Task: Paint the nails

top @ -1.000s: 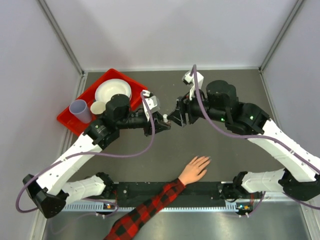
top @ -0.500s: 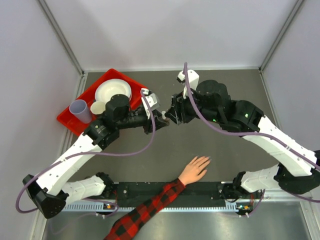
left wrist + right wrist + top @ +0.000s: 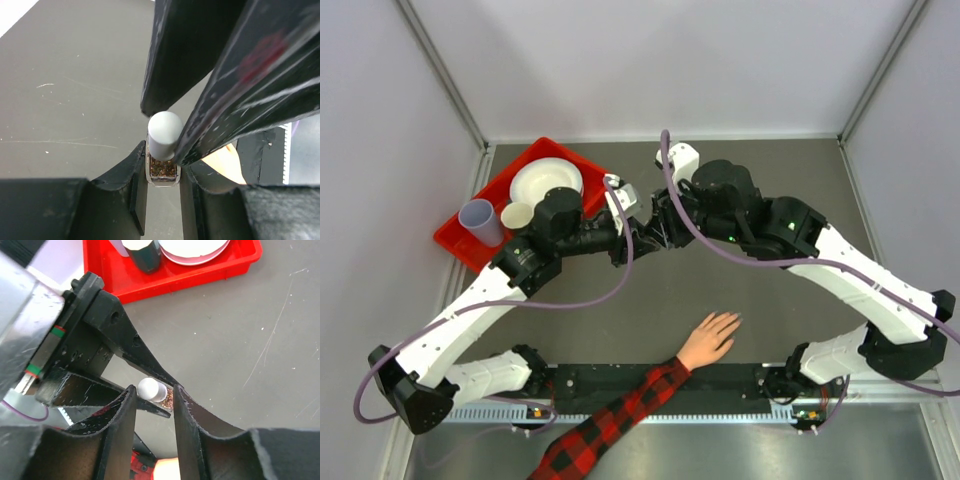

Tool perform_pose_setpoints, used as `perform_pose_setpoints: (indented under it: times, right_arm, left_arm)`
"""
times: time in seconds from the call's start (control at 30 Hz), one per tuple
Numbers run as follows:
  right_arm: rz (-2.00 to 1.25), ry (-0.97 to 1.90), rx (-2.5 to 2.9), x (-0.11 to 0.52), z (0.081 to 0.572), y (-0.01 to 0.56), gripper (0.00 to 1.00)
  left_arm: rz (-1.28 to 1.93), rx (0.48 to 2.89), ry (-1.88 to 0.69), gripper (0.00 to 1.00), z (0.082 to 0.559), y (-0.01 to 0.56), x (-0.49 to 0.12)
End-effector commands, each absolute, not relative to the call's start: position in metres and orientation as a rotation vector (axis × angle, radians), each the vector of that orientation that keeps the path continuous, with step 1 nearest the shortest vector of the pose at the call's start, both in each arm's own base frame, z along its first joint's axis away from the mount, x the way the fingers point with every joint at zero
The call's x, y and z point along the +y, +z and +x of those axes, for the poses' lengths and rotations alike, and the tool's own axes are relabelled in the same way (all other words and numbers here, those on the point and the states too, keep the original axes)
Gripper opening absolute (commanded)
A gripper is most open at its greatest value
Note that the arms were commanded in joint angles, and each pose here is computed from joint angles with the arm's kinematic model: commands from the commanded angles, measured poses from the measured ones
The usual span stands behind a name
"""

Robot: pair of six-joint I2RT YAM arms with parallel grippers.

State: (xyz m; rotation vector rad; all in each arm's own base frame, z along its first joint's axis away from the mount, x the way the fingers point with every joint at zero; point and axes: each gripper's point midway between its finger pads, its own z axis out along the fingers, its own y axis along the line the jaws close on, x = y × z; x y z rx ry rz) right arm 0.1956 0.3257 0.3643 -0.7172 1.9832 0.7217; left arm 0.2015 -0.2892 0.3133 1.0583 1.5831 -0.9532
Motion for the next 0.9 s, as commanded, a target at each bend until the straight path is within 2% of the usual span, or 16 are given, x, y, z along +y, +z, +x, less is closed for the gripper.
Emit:
perform_pose_setpoints:
  times: [0.0, 0.17, 0.3, 0.47, 0.53, 0.87]
  right_arm:
    - [-0.715, 0.745, 1.911, 0.332, 0.195, 0.386, 0.34]
    - [-0.717, 0.735, 1.904, 0.333, 0.197, 0.386, 0.33]
    - [-0.727, 0.725, 1.903, 0.334, 0.198, 0.385, 0.26]
    - [-0.723, 0.704, 1.888, 0.327, 0.198, 0.39, 0.06]
    - [-0.713, 0.704, 1.875, 0.323, 0.198, 0.393, 0.0]
    - [-0.791, 0.702, 1.789, 0.319, 0.19, 0.402, 0.0]
  left_arm:
    - [1.034, 1.516, -0.962, 0.0, 0.205, 0.33, -0.293]
    - [1.035, 1.519, -0.966, 0.0, 0.204, 0.329, -0.294]
    - [1.037, 1.517, -0.97, 0.0, 0.203, 0.33, -0.293]
    - [1.024, 1.518, -0.972, 0.0, 0.202, 0.33, -0.292]
    - [1.017, 1.519, -0.967, 0.0, 0.203, 0.33, -0.292]
    - [1.036, 1.531, -0.998, 0.0, 0.202, 0.323, -0.297]
